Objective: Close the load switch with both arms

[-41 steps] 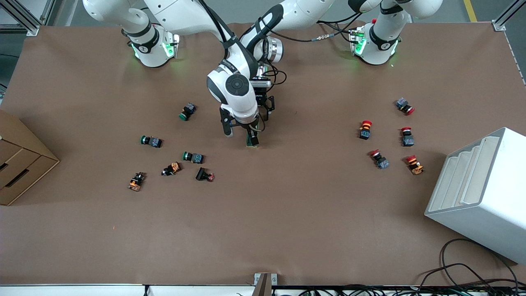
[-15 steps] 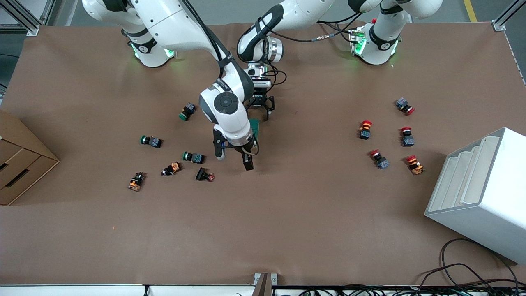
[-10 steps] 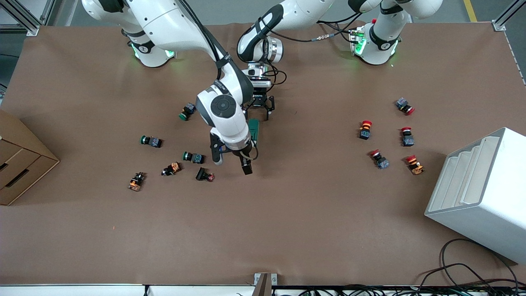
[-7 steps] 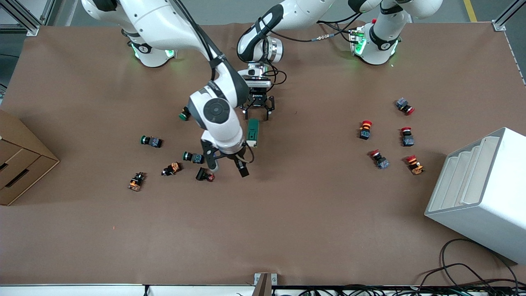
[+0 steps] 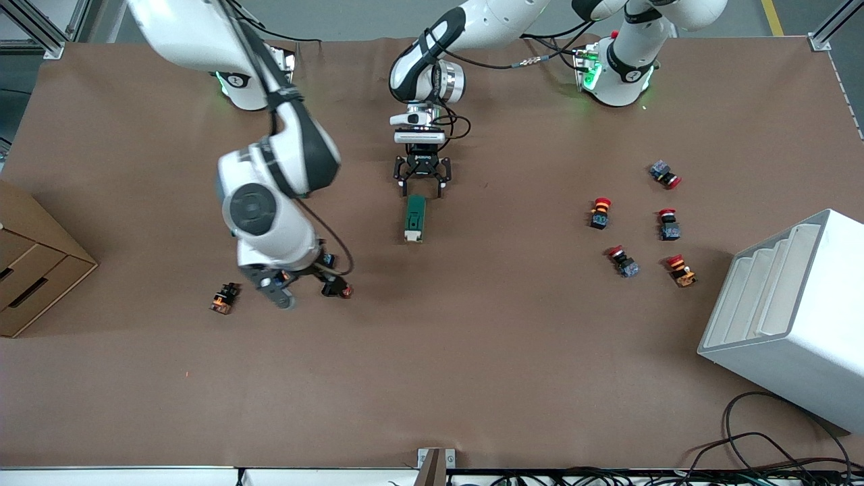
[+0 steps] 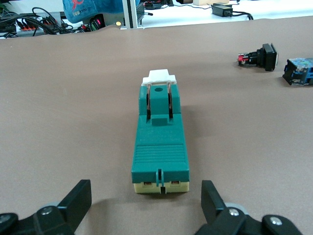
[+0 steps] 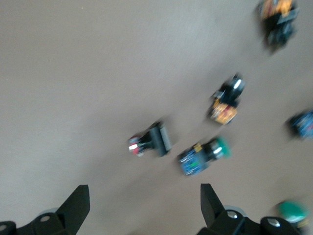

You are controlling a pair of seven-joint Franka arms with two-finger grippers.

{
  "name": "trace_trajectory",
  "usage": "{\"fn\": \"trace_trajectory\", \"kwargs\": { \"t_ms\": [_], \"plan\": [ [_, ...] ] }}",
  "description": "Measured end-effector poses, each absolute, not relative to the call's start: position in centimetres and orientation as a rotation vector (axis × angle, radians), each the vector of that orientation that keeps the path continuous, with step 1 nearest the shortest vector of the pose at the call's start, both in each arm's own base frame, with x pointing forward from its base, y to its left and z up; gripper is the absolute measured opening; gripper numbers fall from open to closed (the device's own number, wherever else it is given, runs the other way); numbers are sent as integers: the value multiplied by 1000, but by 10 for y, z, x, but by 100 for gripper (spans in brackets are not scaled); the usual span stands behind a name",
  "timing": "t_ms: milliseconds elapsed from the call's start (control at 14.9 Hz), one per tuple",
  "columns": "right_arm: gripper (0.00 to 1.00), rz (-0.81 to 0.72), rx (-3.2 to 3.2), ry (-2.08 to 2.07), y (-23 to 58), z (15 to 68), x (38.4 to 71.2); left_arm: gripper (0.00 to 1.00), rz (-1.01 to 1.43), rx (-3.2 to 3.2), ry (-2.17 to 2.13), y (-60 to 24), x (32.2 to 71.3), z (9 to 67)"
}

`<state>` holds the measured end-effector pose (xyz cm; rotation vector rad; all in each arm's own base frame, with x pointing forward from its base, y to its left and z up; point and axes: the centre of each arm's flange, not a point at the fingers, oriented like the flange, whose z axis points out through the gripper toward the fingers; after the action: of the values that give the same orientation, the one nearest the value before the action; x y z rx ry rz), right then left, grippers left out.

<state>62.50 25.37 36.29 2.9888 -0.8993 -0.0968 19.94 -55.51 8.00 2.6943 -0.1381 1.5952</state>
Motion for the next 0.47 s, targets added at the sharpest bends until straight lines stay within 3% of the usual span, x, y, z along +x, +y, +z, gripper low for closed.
{"fn": "trace_trajectory", "kwargs": {
  "t_ms": [469],
  "plan": [
    [100, -270, 3121, -232, 64, 450, 637, 99, 1562, 2795, -44, -572, 214, 98]
  ]
}}
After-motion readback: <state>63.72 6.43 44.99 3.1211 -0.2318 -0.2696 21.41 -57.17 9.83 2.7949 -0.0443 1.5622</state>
